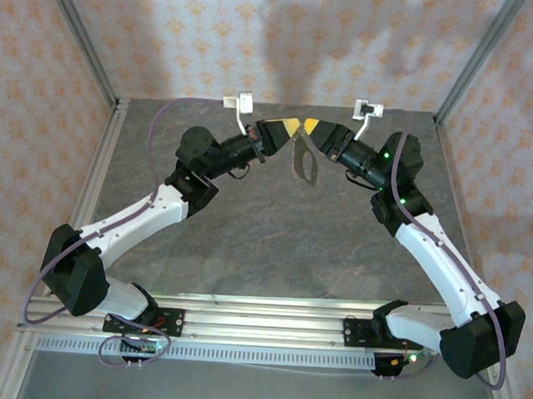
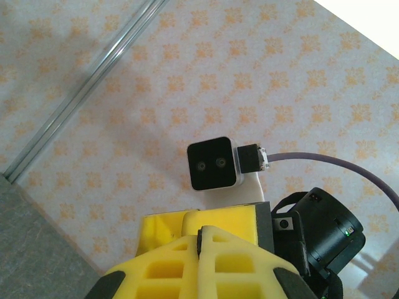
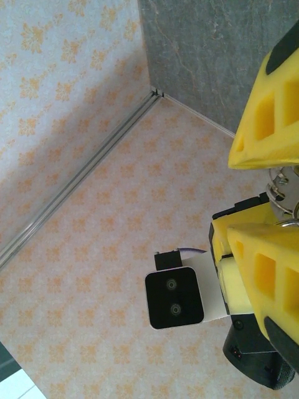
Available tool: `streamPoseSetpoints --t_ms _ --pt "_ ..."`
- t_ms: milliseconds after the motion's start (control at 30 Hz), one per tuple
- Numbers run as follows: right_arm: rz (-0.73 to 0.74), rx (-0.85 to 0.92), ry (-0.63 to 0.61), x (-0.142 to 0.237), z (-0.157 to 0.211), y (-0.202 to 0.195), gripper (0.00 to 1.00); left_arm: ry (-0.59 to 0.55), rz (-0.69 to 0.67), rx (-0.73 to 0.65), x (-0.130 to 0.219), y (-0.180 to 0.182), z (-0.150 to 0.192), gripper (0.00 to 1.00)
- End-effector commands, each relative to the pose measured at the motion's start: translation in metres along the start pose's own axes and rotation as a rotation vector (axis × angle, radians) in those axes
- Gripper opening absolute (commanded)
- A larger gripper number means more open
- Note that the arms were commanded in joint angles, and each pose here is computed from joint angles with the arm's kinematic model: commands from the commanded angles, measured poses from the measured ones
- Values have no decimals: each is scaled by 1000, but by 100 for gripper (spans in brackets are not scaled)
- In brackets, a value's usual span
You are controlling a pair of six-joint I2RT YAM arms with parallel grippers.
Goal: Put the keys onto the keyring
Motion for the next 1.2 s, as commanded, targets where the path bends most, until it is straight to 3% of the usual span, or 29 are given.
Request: streamPoseSetpoints --t_ms 0,233,400,433,533,600,667,767,900,1033,1167 --pt "-111 34 20 -4 -4 23 29 -23 104 -59 1 -34 -9 0" --pt "-129 26 33 -7 1 23 28 -21 94 -54 0 -30 -8 0" --pt "-166 -2 52 -8 9 21 0 -33 51 -51 0 -19 -5 0" --pt "-147 -14 54 -9 16 15 0 -37 30 -54 1 -13 -3 0" --pt "-19 -104 52 -15 51 -32 0 -25 -67 -59 1 21 10 0" --pt "126 -160 82 -19 84 -78 0 -6 -172 -40 2 64 24 0" --pt "267 -209 120 -16 118 -126 0 -16 -189 31 6 96 32 0" --pt "359 -307 127 0 150 -169 0 -35 -274 60 20 117 41 0" --pt "463 -328 181 12 172 -189 0 -48 -379 27 37 124 43 0" --pt "496 -324 246 13 181 -193 16 -74 -474 38 53 135 48 1" --pt "512 -298 328 10 196 -186 32 -118 -616 66 77 150 52 25"
Point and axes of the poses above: each hand's point on the last joint's axis, 136 mm out from that joint toward the fingers, its own x axis back along the fingers, its own y axis along the line the jaws close on, z = x × y, the point moved 6 cm from there along x, back along the fingers, and after that the axes turned 11 degrees about x, right-handed, at the moved point
